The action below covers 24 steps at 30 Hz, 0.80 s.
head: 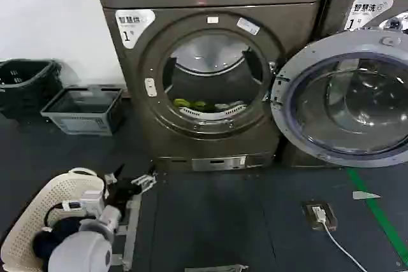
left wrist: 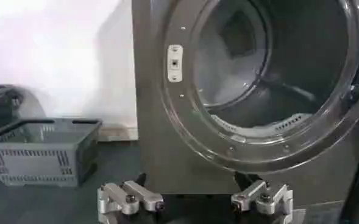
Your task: Grasp the clothes from the dryer.
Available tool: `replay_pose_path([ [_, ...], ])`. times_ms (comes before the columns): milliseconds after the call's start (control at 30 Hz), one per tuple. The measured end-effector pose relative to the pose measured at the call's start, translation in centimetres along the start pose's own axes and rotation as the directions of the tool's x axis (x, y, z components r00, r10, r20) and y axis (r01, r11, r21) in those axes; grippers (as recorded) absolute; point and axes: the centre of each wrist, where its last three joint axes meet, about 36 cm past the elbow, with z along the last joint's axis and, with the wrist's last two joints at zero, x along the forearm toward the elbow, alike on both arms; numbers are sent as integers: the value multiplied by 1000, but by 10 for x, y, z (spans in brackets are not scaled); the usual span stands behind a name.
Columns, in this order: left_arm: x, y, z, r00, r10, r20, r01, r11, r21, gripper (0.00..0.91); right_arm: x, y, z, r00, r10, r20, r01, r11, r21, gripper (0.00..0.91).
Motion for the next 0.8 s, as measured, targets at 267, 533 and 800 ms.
replay_pose_path([
  [267, 1, 0, 0, 1000, -15, -2, 15, 1000, -16, 907, 0, 4, 10, 1000, 11, 19, -11, 1000, 15, 907],
  [533, 4, 1, -2, 1000, -22, 5, 22, 999, -25, 907, 1, 9, 14, 1000, 18, 23, -19, 1000, 13, 907],
  [800, 5, 1, -2, 1000, -23, 4, 24, 999, -30, 907, 2, 11, 16, 999, 27, 27, -27, 1000, 9, 907],
])
